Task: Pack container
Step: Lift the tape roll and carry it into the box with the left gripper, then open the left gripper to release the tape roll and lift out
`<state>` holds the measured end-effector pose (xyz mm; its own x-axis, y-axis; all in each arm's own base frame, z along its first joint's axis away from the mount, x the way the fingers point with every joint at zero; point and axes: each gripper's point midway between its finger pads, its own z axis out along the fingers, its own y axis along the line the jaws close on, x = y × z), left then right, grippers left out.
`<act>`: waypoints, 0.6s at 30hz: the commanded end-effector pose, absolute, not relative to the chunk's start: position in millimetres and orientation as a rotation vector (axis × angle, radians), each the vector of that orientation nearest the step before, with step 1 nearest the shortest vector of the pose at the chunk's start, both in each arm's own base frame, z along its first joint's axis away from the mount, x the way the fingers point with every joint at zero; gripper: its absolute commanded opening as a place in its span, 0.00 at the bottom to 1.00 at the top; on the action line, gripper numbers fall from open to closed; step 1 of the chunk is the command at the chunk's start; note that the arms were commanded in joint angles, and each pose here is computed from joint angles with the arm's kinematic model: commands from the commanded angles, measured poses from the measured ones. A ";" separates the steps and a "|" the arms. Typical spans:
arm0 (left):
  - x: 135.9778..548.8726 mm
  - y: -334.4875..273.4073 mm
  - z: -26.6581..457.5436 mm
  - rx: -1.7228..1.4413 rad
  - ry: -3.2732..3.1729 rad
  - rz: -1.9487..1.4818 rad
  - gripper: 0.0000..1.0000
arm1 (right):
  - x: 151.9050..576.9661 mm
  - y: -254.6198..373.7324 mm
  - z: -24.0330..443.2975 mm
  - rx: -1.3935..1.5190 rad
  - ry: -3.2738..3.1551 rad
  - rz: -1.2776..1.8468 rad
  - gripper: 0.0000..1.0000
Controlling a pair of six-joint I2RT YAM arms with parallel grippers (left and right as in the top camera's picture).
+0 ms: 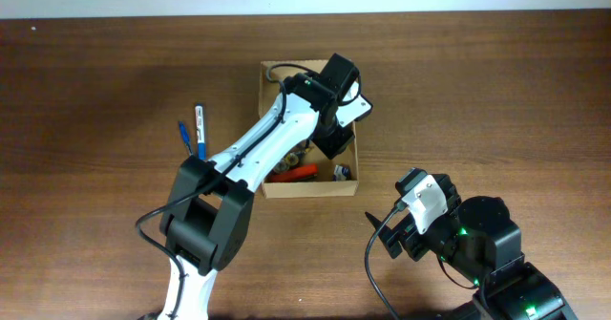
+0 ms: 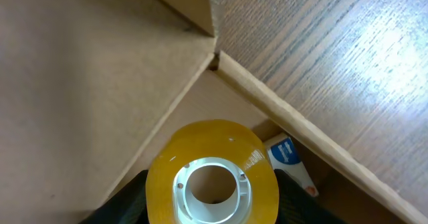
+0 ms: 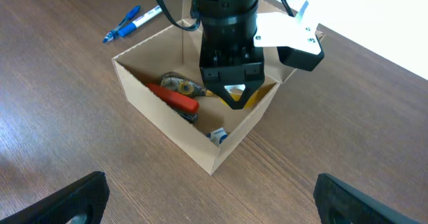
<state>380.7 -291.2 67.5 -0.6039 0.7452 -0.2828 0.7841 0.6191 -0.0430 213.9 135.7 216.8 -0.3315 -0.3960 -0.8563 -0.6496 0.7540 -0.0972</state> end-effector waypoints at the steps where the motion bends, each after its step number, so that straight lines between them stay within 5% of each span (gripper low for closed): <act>1: 377.9 -294.4 78.9 1.273 2.557 -0.255 0.25 | 213.9 136.2 215.2 -0.800 1.966 0.316 0.99; 5: 380.1 -296.0 79.4 1.269 2.547 -0.258 0.26 | 213.9 136.2 215.2 -0.800 1.966 0.316 0.99; 11: 379.0 -296.0 79.2 1.266 2.553 -0.263 0.55 | 213.9 136.2 215.2 -0.800 1.966 0.316 0.99; 18: 372.1 -294.8 77.7 1.282 2.574 -0.267 0.63 | 213.9 136.2 215.2 -0.800 1.966 0.316 0.99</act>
<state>377.4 -290.1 61.3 -0.6033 0.7491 -0.2737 0.7864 0.6159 -0.0478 213.9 135.7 216.8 -0.3320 -0.3955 -0.8564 -0.6494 0.7543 -0.0966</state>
